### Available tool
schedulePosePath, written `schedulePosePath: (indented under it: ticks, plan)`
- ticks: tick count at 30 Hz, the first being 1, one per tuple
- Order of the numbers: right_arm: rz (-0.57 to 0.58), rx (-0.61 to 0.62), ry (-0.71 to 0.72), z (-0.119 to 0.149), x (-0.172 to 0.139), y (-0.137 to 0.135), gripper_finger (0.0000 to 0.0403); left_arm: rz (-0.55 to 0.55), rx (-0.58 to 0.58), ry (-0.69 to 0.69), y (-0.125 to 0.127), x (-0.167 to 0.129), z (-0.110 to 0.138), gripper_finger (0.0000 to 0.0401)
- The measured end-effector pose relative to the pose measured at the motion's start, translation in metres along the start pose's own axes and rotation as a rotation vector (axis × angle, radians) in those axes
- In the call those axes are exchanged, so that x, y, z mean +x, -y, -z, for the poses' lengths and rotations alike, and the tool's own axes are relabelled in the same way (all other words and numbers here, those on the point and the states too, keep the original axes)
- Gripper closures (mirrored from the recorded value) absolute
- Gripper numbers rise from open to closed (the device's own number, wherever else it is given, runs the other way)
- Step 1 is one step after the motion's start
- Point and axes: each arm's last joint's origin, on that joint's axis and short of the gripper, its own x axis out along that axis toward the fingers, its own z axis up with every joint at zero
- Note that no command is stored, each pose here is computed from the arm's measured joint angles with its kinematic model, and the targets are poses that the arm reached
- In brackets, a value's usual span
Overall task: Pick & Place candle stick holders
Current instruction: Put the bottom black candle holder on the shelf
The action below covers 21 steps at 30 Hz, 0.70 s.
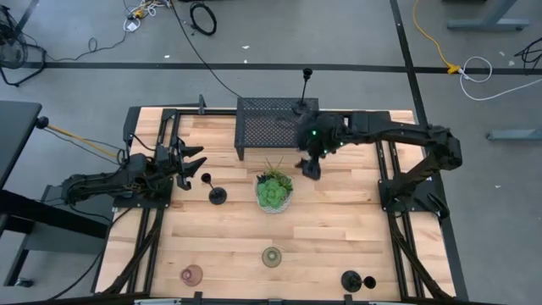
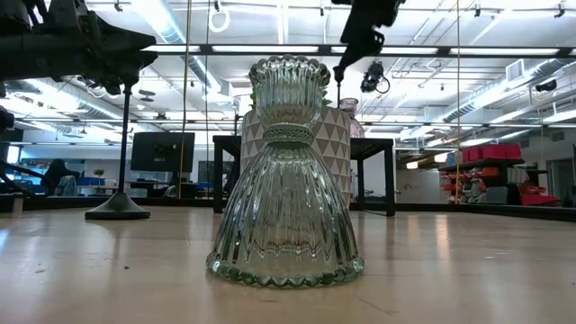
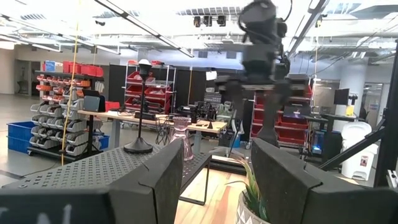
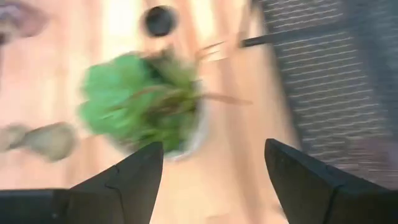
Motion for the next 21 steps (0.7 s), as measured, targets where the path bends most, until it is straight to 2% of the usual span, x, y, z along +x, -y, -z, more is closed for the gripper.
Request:
schedulePosePath:
  ticks: [8, 13, 21]
  plan:
    - [-0.168, 0.058, -0.135, 0.014, 0.001, -0.044, 0.0124, 0.000, 0.000, -0.001, 0.000, 0.000, 0.000, 0.0211]
    - [-0.191, 0.114, -0.221, 0.026, 0.000, -0.073, 0.0124, 0.000, -0.006, -0.001, 0.000, 0.000, 0.000, 0.0211]
    - [-0.203, 0.148, -0.264, 0.044, -0.005, -0.126, 0.0124, 0.000, -0.009, -0.001, 0.000, 0.000, 0.000, 0.0211]
